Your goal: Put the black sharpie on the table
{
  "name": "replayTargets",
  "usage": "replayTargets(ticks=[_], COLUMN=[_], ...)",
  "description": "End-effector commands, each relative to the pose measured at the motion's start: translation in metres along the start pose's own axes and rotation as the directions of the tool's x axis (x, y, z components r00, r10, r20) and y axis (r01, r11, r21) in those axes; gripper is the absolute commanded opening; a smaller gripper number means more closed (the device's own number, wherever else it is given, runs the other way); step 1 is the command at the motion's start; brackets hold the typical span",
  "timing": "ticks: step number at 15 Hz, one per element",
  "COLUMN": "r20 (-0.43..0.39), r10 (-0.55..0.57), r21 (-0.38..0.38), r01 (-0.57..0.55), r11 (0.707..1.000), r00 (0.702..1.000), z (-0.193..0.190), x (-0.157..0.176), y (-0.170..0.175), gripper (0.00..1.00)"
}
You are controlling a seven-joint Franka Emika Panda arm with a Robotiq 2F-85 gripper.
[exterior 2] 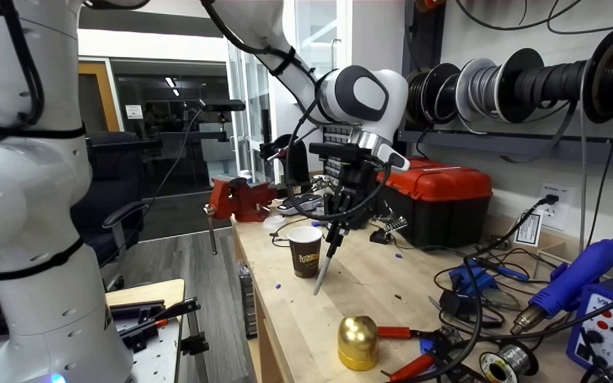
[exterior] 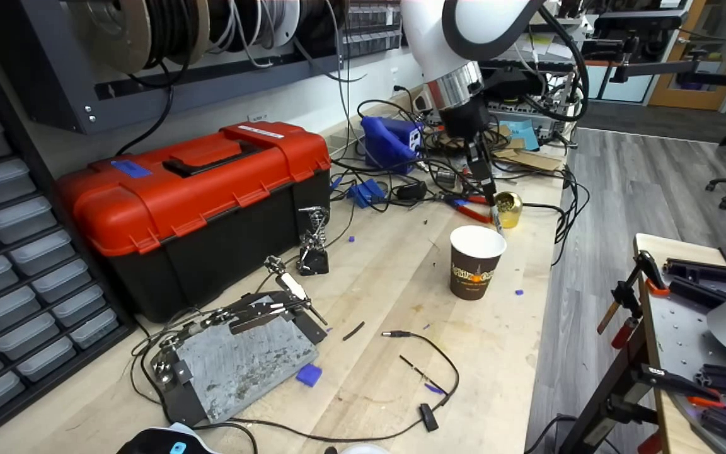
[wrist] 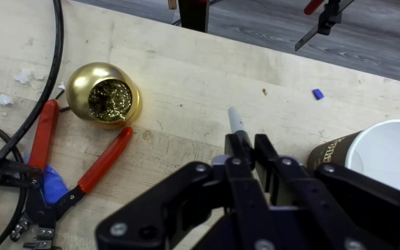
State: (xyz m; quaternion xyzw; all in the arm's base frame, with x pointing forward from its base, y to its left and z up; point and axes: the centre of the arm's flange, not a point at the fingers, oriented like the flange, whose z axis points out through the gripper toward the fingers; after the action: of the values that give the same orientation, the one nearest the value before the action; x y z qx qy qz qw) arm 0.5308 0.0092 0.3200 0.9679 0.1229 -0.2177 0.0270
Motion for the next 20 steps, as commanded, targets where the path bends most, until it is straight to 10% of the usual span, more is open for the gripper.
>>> replayTargets(ticks=[1,3,12,20], r20=[0.084,0.116,-0.011,-0.268], r10=[-0.054,-0.078,-0.047,0.039], r21=[0.006,0.017,-0.06,-0.104], r01=[0.054,0.077,0.046,-0.07], r11=[0.999,0.997,0.997,0.992], r00=[0.995,0.99,0.999,0.963], z=[-0.004,0.001,-0.01,-0.019], x=[0.034,0.044,0.035,0.005], y=[0.015,0.015,0.014,-0.004], gripper=[0.03,0.4,0.97,1.0])
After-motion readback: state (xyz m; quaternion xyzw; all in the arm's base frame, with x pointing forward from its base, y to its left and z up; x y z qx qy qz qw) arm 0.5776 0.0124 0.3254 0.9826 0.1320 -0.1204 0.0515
